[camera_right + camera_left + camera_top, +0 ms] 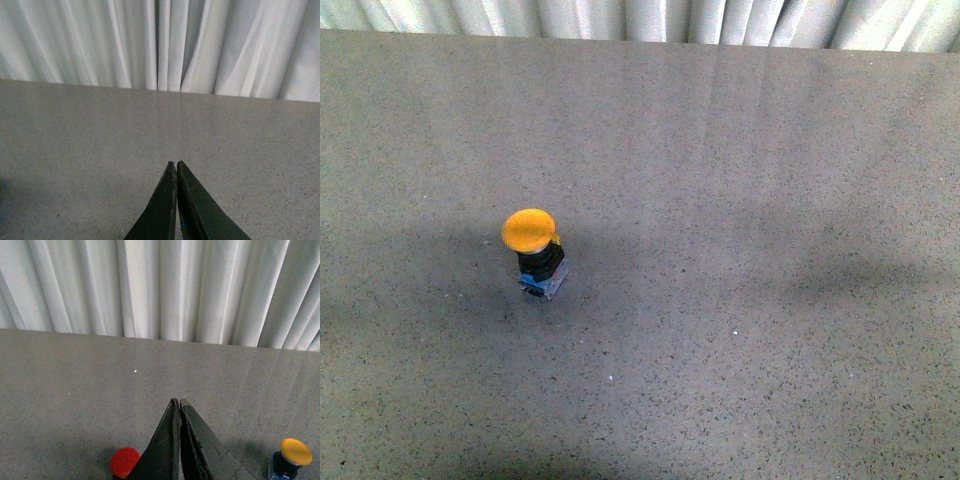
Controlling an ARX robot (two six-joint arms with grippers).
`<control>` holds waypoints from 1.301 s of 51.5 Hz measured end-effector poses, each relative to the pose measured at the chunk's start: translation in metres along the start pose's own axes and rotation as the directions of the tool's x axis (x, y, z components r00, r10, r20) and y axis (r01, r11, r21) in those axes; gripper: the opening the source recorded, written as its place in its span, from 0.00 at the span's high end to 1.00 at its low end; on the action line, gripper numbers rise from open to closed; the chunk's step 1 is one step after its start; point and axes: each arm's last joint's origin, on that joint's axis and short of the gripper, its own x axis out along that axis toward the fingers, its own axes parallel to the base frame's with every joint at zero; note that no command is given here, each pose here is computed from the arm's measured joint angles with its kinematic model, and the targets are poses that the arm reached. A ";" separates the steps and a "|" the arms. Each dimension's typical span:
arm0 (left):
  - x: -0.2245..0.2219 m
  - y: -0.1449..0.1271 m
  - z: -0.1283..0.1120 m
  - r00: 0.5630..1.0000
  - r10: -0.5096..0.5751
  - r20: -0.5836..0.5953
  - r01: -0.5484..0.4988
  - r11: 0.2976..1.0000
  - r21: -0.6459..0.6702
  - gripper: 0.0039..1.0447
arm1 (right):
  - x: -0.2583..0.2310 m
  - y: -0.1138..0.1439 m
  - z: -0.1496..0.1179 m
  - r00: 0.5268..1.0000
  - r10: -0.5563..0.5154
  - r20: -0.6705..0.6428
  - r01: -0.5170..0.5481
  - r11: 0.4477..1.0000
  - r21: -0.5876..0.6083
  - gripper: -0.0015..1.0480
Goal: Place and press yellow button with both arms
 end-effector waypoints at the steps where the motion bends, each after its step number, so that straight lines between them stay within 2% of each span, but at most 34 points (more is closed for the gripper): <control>1: 0.000 0.000 0.000 1.000 0.000 0.000 0.000 1.000 0.000 0.99 | -0.001 0.000 0.001 1.000 -0.001 0.004 0.001 1.000 0.000 0.99; 30: 0.000 0.000 0.000 1.000 0.000 0.000 0.000 1.000 0.000 0.99 | -0.025 0.000 0.011 0.999 -0.001 0.040 0.001 1.000 0.000 0.99; 67: 0.000 0.000 0.000 1.000 0.000 0.000 0.000 1.000 0.000 0.99 | -0.041 0.000 0.011 0.999 -0.002 0.042 0.002 1.000 0.000 0.99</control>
